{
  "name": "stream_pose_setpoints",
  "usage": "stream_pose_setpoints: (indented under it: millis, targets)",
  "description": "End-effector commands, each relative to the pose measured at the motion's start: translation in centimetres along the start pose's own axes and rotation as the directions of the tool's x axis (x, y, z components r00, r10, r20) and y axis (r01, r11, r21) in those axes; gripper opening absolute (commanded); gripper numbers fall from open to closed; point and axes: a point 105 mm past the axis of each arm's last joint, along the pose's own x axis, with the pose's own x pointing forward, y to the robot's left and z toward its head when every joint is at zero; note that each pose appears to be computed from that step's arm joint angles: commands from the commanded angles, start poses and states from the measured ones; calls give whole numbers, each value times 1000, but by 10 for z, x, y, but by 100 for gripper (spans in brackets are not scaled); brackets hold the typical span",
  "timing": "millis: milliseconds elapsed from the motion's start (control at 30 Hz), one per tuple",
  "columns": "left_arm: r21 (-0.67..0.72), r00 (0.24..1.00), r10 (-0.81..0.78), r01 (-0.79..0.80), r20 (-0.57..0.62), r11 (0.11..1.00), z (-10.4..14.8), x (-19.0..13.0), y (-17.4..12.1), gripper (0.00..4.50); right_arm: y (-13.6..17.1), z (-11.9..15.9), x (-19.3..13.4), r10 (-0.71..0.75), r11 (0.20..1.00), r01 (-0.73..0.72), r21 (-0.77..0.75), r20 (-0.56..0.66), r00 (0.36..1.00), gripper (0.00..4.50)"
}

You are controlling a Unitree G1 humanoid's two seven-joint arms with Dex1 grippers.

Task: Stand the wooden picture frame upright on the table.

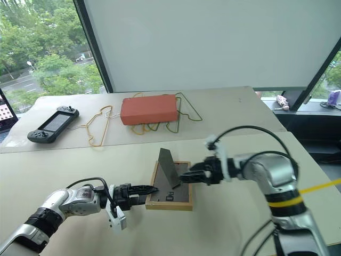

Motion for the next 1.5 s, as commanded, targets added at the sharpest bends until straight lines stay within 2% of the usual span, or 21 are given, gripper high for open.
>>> stream_pose_setpoints:
  millis: [33,67,100,133,200,300,367,433,500,600,800,900,1100,1167,1267,1400,1433,1467,1500]
  targets:
    - [-37,998,-56,55,-37,998,-3,-6,-14,118,-10,8,-32,-148,925,176,-336,106,983,448]
    - [-38,998,-57,55,-37,998,-3,-6,-14,118,-11,2,-37,-188,872,217,-439,110,976,448]
    - [-38,998,-57,56,-37,998,-4,-7,-14,118,-11,-8,-40,-236,774,242,-585,88,968,448]
    - [-39,998,-58,56,-38,998,-4,-7,-13,118,-9,-16,-41,-254,694,228,-683,64,965,448]
    - [-38,998,-59,57,-39,998,-5,-8,-13,118,7,-37,-33,-243,477,121,-871,2,970,448]
    - [-38,998,-59,57,-38,998,-6,-8,-11,118,34,-53,-15,-182,255,64,-965,17,983,448]
    - [-38,998,-55,53,-36,998,-6,-8,-9,118,46,-52,-4,-159,93,111,-989,96,983,448]
    - [-43,998,-48,46,-34,998,-6,-7,-7,118,54,-54,8,-130,-7,138,-990,138,982,448]
    - [-45,999,-43,42,-28,998,-5,-6,-5,118,58,-42,19,-111,-90,195,-977,204,973,448]
    - [-46,999,-39,38,-29,998,-6,-6,-3,118,65,-26,32,-64,-161,254,-954,267,962,448]
    - [-49,999,-18,17,-36,999,-7,-5,3,118,67,-24,41,-45,-176,254,-951,265,963,448]
    - [-58,998,-3,0,-56,998,-10,-7,6,118,71,-24,40,-24,-167,264,-950,272,962,380]
    - [-75,997,13,-19,-81,997,-13,-6,9,118,78,-25,40,0,-152,275,-949,278,961,170]
    - [-80,995,23,-30,-94,996,-15,-6,11,118,79,-22,40,6,-146,296,-944,298,954,126]
    - [-86,993,38,-48,-116,995,-19,-6,15,118,80,-15,38,9,-147,317,-937,319,948,124]
    - [-129,978,136,-158,-160,979,-26,-7,40,118,79,7,30,13,-91,369,-925,370,929,124]
    - [-135,973,158,-182,-166,974,-27,-8,46,211,80,10,28,15,-95,368,-925,368,930,124]
    - [-141,966,189,-215,-177,966,-27,-11,55,221,79,15,25,13,-100,373,-922,374,928,124]
    - [-148,961,208,-236,-185,960,-27,-12,60,277,78,18,23,12,-102,376,-921,377,926,124]
